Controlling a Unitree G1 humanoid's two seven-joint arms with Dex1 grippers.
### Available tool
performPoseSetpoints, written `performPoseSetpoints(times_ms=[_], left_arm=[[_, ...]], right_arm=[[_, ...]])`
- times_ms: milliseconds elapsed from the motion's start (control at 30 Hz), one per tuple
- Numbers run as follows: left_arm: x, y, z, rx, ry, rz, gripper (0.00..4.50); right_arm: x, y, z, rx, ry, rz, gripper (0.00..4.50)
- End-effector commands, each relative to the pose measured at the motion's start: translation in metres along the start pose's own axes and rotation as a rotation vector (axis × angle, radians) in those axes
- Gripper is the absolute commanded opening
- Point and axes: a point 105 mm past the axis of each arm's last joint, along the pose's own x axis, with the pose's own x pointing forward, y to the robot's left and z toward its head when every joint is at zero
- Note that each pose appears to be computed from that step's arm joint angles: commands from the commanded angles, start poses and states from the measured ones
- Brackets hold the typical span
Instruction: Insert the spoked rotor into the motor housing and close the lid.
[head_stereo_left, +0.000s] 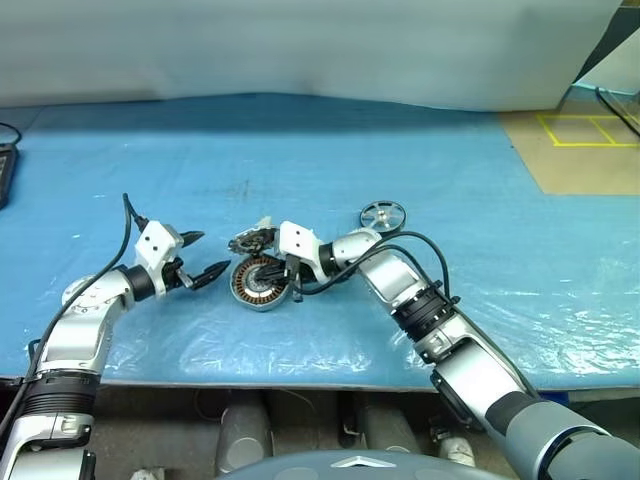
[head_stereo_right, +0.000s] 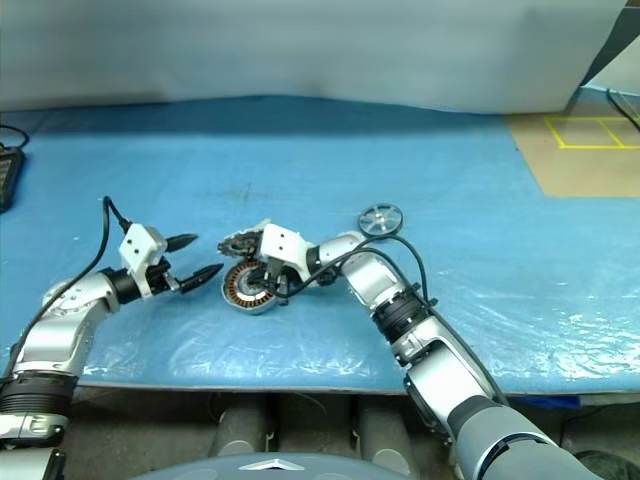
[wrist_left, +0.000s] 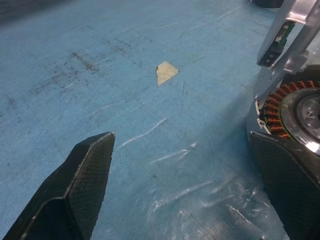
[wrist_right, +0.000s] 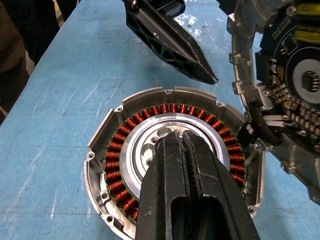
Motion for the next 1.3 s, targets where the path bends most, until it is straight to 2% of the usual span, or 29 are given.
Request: performPoseSetpoints(times_ms=[33, 300, 600, 933, 1300], left_arm=[[-0.001, 0.002, 0.006, 0.027, -0.022, 0.010, 4.50], [-0.001, 0.004, 0.006, 0.026, -0.019, 0.010, 4.50], [0.001, 0.003, 0.005, 0.024, -0.021, 0.003, 4.50], [-0.004, 0.003, 0.004, 0.020, -0.016, 0.017, 4.50], [-0.001, 0.000, 0.004, 0.014, -0.017, 0.013, 4.50]], right_arm=[[-0.005, -0.009, 0.027, -0.060, -0.062, -0.026, 0.04], [-0.013, -0.006, 0.039, -0.062, -0.100, -0.013, 0.04], [-0.002, 0.002, 0.010, 0.000, -0.035, -0.010, 0.04], [0.002, 0.002, -0.004, 0.019, -0.004, -0.017, 0.04], [-0.003, 0.003, 0.019, 0.005, -0.076, -0.020, 0.04]])
